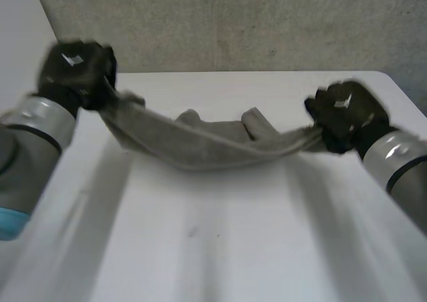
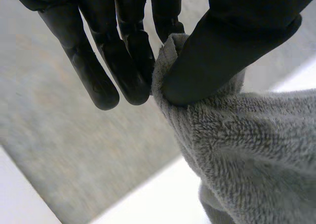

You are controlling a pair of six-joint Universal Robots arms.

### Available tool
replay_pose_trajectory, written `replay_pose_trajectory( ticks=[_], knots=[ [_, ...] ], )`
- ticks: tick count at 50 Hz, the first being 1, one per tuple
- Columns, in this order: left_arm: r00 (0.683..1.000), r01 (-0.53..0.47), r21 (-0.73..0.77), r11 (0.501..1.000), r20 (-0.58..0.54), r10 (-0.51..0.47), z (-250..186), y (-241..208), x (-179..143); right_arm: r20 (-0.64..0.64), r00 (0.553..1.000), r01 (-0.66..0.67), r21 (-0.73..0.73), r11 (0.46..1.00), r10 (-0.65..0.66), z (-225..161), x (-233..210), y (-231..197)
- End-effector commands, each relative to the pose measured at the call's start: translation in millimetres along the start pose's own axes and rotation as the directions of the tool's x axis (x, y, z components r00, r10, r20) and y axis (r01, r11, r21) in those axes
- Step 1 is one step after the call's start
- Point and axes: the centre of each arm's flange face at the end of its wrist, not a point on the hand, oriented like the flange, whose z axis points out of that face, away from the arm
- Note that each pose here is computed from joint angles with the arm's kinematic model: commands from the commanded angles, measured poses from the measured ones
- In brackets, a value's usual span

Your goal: Fold the towel.

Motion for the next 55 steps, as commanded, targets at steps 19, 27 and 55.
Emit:
replay_pose_trajectory(
  ticks=[19, 27, 55],
  knots=[
    [0.929, 0.327, -0.15, 0.933, 0.234, -0.288, -2.7, 42.7, -19.6, 0.22, 0.966, 0.196, -0.274, 0.941, -0.137, 34.3, 4.3, -18.2],
    [0.933, 0.324, -0.235, 0.916, 0.241, -0.268, 49.2, 94.2, -10.0, 0.088, 0.973, 0.226, -0.222, 0.949, -0.211, 89.4, -8.4, -2.1],
    [0.795, 0.425, 0.266, 0.865, 0.348, -0.497, 65.9, 7.9, -47.0, -0.324, 0.918, 0.326, 0.287, 0.901, -0.229, 83.7, 21.7, -68.6]
  ],
)
